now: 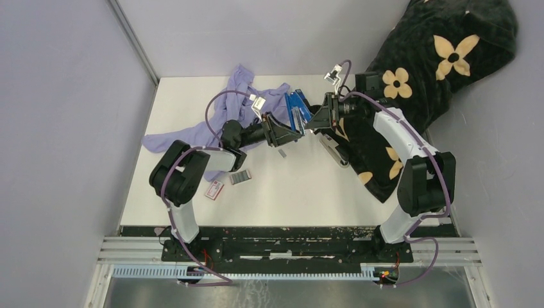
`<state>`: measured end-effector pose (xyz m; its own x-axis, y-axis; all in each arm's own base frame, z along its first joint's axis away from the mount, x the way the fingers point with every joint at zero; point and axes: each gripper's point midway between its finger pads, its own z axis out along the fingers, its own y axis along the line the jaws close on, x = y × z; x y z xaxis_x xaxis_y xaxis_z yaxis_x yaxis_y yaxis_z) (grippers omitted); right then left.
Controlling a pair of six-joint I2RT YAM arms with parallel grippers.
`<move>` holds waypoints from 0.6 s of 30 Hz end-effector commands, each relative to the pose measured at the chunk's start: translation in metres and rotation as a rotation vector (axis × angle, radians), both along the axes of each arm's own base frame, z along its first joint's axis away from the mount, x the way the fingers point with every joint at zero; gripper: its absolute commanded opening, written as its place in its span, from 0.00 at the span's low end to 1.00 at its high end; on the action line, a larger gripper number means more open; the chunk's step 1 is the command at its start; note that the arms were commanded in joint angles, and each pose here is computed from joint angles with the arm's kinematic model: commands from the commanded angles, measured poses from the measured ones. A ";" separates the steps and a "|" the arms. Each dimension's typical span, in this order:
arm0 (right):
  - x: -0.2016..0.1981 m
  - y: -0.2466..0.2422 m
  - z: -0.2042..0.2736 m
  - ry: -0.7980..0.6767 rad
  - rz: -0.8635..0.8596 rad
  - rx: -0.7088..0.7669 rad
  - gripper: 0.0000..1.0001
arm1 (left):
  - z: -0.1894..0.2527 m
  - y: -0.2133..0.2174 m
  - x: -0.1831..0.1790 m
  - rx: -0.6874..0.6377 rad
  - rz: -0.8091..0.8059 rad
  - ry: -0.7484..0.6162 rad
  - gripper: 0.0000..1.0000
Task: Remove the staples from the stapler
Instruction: Unload the staple at the center of the board.
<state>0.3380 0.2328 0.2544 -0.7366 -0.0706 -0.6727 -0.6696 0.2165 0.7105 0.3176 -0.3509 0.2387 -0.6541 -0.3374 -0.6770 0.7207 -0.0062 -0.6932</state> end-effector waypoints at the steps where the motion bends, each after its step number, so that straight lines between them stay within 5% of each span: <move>1: -0.009 -0.006 -0.031 -0.201 0.130 -0.066 0.01 | 0.008 0.011 -0.008 0.031 -0.016 -0.366 0.03; 9: -0.014 -0.023 -0.073 -0.500 0.348 -0.196 0.01 | -0.043 0.024 0.010 0.316 0.008 -0.509 0.03; 18: -0.002 -0.039 -0.115 -0.555 0.359 -0.352 0.01 | -0.104 0.057 0.015 0.744 -0.063 -0.565 0.03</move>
